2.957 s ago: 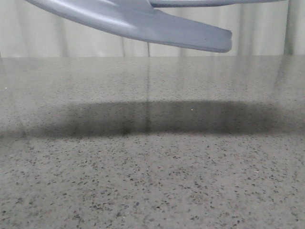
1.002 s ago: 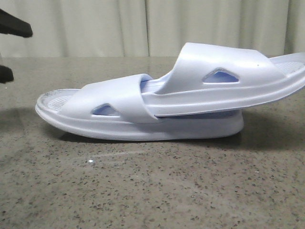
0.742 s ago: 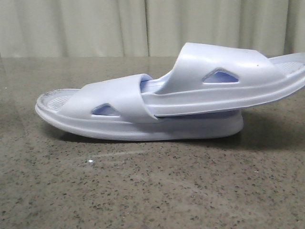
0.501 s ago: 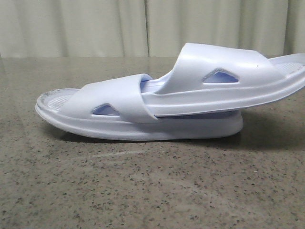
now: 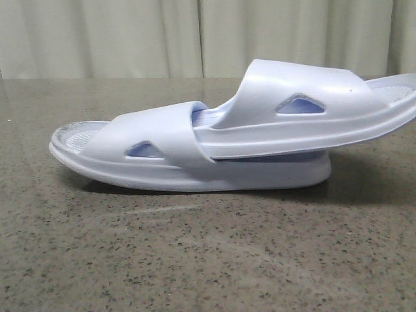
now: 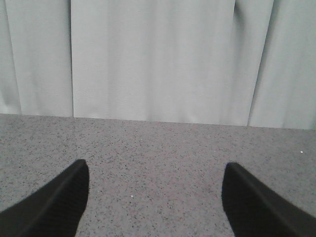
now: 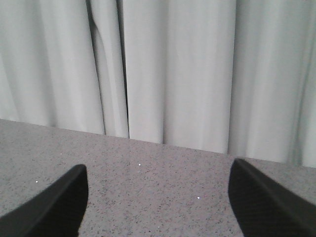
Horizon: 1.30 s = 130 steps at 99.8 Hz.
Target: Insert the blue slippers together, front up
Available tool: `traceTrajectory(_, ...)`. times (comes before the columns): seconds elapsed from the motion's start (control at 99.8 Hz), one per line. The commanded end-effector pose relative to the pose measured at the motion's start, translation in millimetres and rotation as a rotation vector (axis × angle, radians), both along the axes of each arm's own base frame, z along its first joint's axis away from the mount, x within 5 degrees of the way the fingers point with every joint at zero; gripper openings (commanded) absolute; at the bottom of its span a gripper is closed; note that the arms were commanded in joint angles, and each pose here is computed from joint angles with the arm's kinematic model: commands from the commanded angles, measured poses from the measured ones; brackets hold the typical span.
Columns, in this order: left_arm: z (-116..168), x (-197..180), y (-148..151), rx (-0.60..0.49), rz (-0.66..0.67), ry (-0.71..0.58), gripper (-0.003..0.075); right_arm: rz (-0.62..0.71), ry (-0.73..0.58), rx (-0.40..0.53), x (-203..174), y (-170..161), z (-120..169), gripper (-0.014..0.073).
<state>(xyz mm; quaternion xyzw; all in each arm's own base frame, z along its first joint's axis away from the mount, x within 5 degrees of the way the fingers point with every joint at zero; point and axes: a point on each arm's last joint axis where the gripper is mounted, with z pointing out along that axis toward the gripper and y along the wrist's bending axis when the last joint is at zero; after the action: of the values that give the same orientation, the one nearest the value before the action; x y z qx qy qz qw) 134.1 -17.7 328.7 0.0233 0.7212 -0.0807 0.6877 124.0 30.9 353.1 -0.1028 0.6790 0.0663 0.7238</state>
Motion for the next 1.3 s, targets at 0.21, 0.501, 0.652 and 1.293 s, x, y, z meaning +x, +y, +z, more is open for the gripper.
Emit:
traceTrajectory(0.21, -13, -21, -1, 0.008, -0.023, -0.034, 0.0498, -0.067, -0.089, 0.011, -32, -14, -25, 0.0509)
traceTrajectory(0.501, -39, -27, 0, 0.015, -0.022, 0.015, 0.0498, -0.089, -0.057, 0.098, -47, -21, -65, 0.0509)
traceTrajectory(0.652, -40, -26, -1, 0.015, -0.024, 0.019, 0.0498, -0.120, -0.033, 0.091, -45, -23, -78, 0.0507)
traceTrajectory(1.293, -40, -26, -1, 0.015, -0.024, 0.019, 0.0016, -0.109, -0.026, 0.089, -45, -22, -79, -0.0107)
